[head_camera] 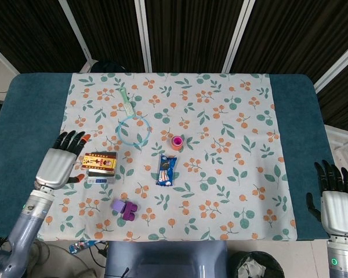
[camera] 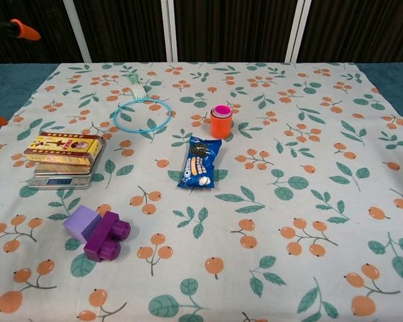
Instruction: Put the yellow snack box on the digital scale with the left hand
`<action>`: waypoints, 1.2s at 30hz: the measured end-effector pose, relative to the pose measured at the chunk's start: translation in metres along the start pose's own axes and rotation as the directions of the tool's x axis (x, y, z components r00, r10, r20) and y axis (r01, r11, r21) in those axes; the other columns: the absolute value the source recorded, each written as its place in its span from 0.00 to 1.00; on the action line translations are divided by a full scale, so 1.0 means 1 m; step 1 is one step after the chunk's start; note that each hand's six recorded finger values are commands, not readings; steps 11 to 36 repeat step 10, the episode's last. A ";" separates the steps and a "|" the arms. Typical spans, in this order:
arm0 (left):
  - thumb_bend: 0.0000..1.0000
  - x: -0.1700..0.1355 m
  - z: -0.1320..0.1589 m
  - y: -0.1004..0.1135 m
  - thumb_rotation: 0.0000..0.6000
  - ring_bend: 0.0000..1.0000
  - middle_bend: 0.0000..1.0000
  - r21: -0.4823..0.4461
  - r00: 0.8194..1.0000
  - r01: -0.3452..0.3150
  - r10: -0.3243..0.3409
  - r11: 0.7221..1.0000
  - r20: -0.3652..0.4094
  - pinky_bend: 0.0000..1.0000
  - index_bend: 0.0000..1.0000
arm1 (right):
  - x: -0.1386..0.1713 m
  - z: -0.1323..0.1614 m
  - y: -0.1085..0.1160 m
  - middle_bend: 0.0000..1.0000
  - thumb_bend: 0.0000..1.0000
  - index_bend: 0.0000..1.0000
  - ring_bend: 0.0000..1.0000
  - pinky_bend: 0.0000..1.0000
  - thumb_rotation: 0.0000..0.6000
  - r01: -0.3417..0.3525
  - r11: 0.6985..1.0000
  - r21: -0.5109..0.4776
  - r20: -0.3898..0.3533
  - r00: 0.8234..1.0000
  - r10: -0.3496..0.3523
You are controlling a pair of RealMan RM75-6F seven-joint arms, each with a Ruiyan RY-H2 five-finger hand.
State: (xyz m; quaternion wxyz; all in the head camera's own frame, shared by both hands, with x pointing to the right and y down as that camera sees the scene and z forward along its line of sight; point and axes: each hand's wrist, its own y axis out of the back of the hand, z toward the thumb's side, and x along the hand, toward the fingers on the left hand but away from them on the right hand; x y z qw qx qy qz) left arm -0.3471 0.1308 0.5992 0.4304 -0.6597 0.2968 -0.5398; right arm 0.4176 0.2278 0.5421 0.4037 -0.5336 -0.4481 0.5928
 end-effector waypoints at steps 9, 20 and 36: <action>0.10 -0.054 -0.084 -0.028 1.00 0.00 0.06 -0.196 0.993 -0.111 0.099 0.974 -0.070 0.05 0.06 | 0.000 0.002 -0.001 0.07 0.51 0.03 0.06 0.03 1.00 -0.011 1.000 0.003 -0.038 0.999 0.011; 0.10 -0.060 -0.088 -0.029 1.00 0.00 0.06 -0.198 0.992 -0.120 0.108 0.973 -0.069 0.05 0.06 | 0.000 0.002 -0.001 0.07 0.51 0.03 0.06 0.03 1.00 -0.013 1.000 0.005 -0.041 0.999 0.013; 0.10 -0.060 -0.088 -0.029 1.00 0.00 0.06 -0.198 0.992 -0.120 0.108 0.973 -0.069 0.05 0.06 | 0.000 0.002 -0.001 0.07 0.51 0.03 0.06 0.03 1.00 -0.013 1.000 0.005 -0.041 0.999 0.013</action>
